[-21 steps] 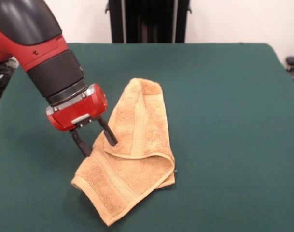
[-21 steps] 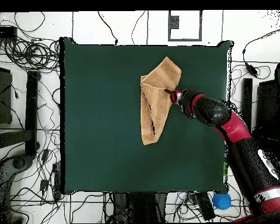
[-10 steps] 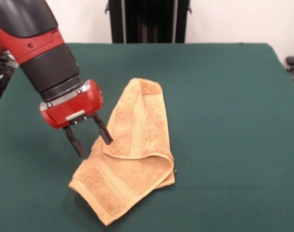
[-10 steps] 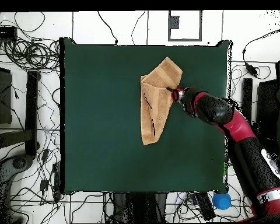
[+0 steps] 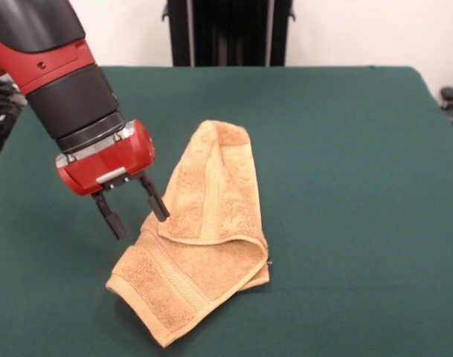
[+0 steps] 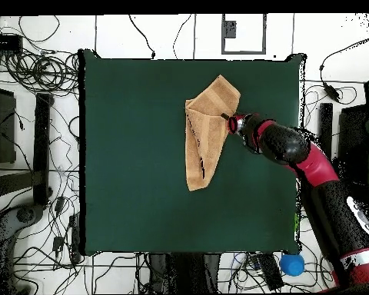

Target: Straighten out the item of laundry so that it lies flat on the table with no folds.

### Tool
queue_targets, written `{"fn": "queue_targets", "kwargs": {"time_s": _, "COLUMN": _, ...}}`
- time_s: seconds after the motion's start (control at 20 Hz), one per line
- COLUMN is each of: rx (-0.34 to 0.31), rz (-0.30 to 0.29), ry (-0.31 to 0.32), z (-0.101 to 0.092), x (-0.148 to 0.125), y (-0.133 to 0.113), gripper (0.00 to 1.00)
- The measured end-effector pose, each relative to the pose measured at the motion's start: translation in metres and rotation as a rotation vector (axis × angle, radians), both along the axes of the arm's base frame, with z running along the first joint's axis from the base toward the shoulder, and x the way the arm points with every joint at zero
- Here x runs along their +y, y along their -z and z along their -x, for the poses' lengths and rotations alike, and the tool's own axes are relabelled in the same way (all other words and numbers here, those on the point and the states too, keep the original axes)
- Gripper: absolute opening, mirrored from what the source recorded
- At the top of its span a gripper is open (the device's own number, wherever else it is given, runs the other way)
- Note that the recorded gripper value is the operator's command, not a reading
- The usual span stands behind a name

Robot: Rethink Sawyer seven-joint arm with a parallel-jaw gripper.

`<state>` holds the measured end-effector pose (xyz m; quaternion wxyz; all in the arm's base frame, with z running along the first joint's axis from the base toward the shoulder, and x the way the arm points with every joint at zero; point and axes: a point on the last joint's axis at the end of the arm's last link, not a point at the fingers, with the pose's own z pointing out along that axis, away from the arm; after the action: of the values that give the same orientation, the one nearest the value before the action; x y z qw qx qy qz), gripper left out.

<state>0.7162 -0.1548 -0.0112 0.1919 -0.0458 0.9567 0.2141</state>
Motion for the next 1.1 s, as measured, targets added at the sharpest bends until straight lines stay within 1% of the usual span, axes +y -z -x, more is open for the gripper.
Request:
{"fn": "queue_targets", "kwargs": {"time_s": 0.55, "rx": -0.009, "rz": 0.005, "ry": 0.006, "z": -0.0014, "x": -0.0002, "y": 0.0, "gripper": 1.0}}
{"fn": "queue_targets", "kwargs": {"time_s": 1.1, "rx": -0.055, "rz": 0.026, "ry": 0.028, "z": -0.0076, "x": 0.0036, "y": 0.0001, "gripper": 1.0}}
